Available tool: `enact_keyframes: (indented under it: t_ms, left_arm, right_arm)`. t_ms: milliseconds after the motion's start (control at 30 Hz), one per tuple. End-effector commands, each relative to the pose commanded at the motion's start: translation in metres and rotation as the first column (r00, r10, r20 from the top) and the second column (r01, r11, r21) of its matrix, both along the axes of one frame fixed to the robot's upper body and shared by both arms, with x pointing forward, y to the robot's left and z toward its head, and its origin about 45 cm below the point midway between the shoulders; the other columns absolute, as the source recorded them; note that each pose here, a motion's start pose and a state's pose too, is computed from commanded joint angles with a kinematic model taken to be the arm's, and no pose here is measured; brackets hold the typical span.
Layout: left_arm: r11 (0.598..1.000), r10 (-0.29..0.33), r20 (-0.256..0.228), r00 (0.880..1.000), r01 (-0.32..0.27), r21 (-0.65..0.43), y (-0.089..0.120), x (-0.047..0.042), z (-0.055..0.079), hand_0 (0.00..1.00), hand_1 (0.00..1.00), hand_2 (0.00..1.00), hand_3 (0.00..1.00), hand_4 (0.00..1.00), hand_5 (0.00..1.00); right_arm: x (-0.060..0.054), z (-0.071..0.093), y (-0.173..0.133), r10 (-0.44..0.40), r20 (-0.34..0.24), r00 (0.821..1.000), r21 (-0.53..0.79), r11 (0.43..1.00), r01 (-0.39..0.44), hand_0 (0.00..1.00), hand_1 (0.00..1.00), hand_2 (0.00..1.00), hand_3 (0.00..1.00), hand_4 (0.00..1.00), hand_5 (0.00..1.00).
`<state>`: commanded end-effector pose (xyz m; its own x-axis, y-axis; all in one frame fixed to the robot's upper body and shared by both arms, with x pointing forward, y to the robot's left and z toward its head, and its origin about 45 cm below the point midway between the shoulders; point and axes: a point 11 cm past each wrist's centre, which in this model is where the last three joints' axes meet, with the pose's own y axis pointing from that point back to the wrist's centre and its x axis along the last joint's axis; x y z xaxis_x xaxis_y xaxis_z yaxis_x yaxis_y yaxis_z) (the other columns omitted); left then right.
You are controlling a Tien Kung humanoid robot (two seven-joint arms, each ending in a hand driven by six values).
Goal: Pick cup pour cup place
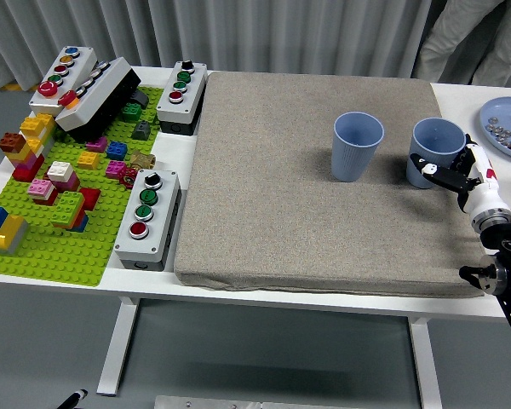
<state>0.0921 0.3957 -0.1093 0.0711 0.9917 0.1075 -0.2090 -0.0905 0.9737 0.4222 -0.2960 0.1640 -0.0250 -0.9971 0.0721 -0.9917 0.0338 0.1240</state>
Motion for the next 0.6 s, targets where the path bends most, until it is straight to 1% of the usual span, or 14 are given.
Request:
enact_keyframes:
  t_ms: [500, 533, 600]
  left_arm:
    - [1.000, 0.001, 0.000, 1.000, -0.001, 0.000, 0.0002, -0.0001, 0.0000, 0.824, 0.803, 0.884, 0.787, 0.637, 0.991]
    - [1.000, 0.001, -0.001, 1.000, -0.001, 0.000, 0.0002, -0.0004, 0.0000, 0.825, 0.803, 0.885, 0.787, 0.636, 0.990]
    - [1.000, 0.001, -0.002, 1.000, -0.001, 0.000, 0.0002, -0.0009, -0.0001, 0.825, 0.803, 0.885, 0.787, 0.636, 0.990]
  right_arm:
    - [0.0005, 0.0005, 0.0012, 0.027, -0.009, 1.000, -0.011, 1.000, -0.027, 0.867, 0.856, 0.868, 0.915, 0.794, 0.135]
    - [0.0003, 0.0002, 0.0015, 0.032, -0.013, 0.999, -0.014, 0.999, -0.032, 0.908, 0.877, 0.955, 0.993, 0.802, 0.134]
    - [0.0002, -0.0003, 0.0021, 0.038, -0.017, 0.999, -0.019, 0.999, -0.038, 0.908, 0.877, 0.955, 0.993, 0.802, 0.134]
